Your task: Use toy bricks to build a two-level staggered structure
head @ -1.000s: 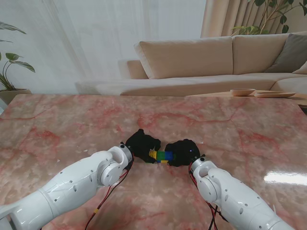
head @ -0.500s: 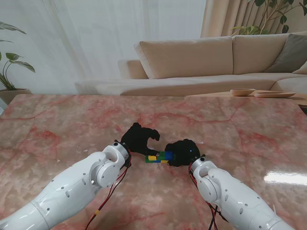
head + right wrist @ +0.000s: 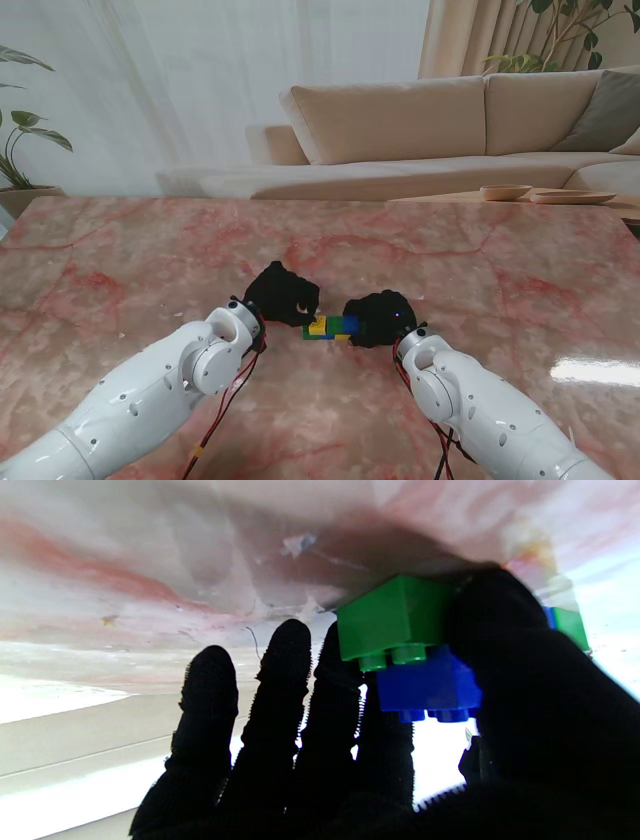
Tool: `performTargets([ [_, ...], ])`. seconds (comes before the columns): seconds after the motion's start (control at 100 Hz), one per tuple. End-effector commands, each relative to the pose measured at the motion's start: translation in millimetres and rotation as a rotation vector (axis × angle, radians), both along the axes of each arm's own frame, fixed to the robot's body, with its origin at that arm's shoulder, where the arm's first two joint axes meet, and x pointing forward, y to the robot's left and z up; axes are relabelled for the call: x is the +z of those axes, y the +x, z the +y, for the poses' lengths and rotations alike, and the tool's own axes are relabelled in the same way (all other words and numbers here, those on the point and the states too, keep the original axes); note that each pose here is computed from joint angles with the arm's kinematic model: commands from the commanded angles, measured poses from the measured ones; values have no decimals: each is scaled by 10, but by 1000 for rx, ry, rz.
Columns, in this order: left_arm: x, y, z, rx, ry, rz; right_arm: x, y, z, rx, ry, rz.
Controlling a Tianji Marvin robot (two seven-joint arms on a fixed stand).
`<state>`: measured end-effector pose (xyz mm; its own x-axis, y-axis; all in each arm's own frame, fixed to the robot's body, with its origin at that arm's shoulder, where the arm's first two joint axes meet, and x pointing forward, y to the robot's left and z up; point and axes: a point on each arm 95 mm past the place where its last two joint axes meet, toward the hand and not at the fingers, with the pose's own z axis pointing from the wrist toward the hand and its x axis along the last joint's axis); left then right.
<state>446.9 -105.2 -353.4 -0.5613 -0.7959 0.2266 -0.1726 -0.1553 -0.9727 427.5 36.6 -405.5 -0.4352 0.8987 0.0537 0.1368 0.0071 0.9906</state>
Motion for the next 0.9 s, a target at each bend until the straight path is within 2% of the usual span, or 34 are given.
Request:
performTargets([
  [0.0,-59,-5,-7,-4,2,5,-117,-61,-17,-3,-18,39],
  [0.27,-134,9,-52,-20,-7,4,-118,-66,-9,0,-21,43],
  [0.57,-171,18,-102,-64,41,-17,-113,-58,2,4,-20,40],
  [0.89,-304,48,-93,-93,91,13,-112,-66,7,5,-22,41],
])
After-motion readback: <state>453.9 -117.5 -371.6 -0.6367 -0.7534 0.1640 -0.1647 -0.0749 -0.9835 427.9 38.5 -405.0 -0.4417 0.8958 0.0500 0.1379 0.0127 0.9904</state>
